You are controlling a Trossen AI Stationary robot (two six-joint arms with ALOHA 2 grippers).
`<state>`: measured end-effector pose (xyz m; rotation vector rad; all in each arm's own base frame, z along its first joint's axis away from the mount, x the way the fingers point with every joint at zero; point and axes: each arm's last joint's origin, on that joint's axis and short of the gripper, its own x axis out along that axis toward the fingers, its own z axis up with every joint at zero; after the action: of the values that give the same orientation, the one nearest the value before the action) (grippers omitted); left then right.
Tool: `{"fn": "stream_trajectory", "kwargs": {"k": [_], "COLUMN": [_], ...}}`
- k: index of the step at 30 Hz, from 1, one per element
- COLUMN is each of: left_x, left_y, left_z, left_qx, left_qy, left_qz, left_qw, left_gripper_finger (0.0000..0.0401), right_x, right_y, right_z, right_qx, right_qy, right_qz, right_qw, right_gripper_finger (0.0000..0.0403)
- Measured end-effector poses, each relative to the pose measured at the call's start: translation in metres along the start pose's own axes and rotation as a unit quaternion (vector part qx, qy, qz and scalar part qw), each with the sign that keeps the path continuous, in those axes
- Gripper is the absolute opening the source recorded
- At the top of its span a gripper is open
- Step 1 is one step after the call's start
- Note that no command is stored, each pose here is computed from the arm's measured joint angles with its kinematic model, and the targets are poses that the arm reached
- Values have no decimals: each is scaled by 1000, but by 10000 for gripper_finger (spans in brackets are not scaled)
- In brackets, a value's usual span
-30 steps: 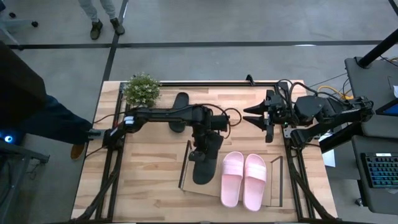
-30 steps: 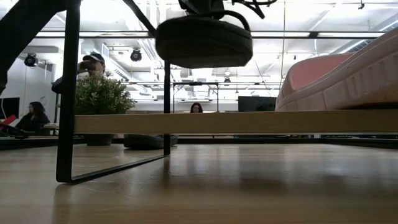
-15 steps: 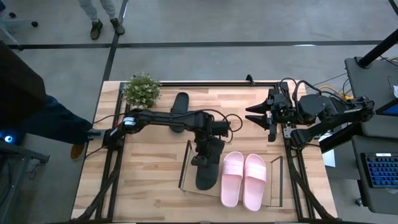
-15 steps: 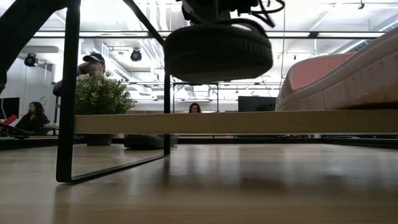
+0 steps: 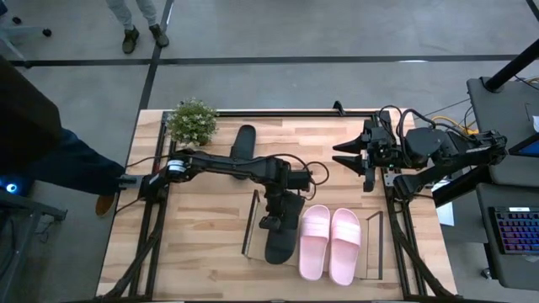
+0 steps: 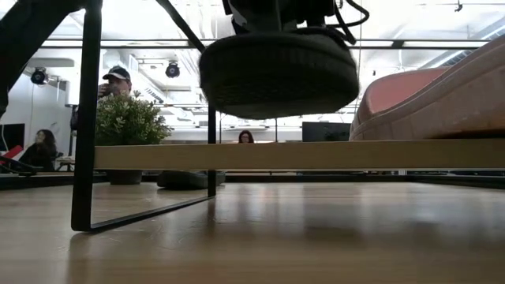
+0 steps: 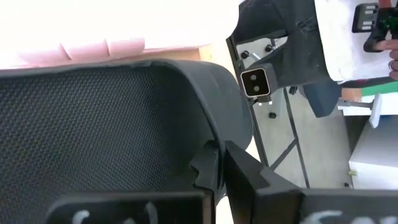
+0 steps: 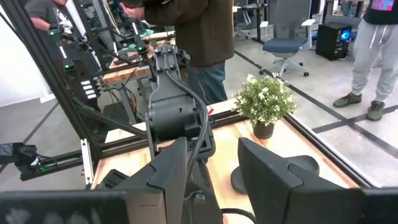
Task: Pick and place slides into the shelf
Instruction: Put the right black slide on the shelf beside the pink slide
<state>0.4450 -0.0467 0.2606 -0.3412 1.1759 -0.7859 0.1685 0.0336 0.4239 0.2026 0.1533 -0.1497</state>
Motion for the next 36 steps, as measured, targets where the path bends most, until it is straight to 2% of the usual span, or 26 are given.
{"fn": "stream_trajectory", "kwargs": {"k": [7, 23, 26, 29, 36], "left_x": [10, 18, 17, 16, 16], "left_y": [8, 12, 12, 11, 11], "left_z": [-2, 8, 14, 17, 12], "left_qx": [-9, 25, 49, 36, 16], "left_qy": [-6, -48, -74, -85, -65], "left_qz": [-5, -21, -25, -30, -37], "left_qw": [1000, 998, 996, 995, 997], "left_gripper_finger": [0, 0, 0, 0, 0], "right_x": [-1, -14, -15, -16, -16], "right_y": [0, -5, -5, -5, -5], "right_z": [0, 5, 5, 6, 6], "right_qx": [-4, -8, -10, -10, -13], "right_qy": [-1, -20, -21, -22, -22], "right_qz": [0, 5, 6, 6, 8], "right_qw": [1000, 1000, 1000, 1000, 1000], "right_gripper_finger": [137, 137, 137, 137, 137]}}
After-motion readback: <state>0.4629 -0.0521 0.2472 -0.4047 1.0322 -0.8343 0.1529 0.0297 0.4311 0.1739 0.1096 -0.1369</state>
